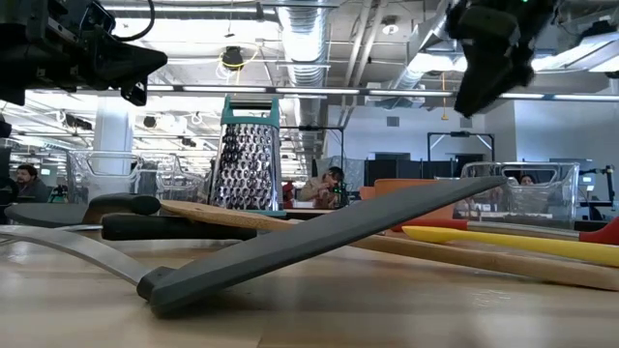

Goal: Pick & Place Kitchen Items
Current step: Put the red spatula into the right transparent bin

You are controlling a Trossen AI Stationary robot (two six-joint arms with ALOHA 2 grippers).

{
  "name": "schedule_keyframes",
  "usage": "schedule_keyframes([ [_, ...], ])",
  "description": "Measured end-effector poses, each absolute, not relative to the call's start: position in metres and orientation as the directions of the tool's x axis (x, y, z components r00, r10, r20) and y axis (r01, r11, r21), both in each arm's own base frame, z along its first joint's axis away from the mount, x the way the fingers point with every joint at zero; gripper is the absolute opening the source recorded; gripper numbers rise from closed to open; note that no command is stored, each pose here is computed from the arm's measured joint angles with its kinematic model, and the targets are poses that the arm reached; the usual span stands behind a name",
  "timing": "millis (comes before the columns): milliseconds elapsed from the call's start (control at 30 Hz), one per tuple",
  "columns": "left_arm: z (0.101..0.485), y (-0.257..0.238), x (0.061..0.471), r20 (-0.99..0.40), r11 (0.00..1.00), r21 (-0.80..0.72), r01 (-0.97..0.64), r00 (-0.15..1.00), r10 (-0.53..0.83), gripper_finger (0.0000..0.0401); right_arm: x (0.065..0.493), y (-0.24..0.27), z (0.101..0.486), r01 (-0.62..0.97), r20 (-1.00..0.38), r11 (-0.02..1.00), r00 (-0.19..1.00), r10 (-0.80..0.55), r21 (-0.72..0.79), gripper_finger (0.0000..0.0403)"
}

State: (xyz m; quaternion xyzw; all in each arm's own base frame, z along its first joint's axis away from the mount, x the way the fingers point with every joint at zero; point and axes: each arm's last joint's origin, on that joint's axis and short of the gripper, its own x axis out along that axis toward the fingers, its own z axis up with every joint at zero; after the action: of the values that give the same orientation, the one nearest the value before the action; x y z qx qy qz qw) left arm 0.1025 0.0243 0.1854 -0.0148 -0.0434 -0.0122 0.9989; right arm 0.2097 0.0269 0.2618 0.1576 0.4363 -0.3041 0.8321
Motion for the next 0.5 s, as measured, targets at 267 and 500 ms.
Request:
schedule_keyframes([
  [267,0.185,0.024,0.103,0.087,0.999,-0.029,0.026,0.996,-0.023,0.0003,0.220,0.027,0.243,0.683,-0.894,0.730,0.331,-0.301,0.007,0.0228],
  [500,0.185,0.024,0.103,0.087,0.999,-0.029,0.025,0.996,-0.023,0.0003,0.234,0.031,0.220,0.670,-0.935,0.741,0.232,-0.269,-0.047,0.0221],
])
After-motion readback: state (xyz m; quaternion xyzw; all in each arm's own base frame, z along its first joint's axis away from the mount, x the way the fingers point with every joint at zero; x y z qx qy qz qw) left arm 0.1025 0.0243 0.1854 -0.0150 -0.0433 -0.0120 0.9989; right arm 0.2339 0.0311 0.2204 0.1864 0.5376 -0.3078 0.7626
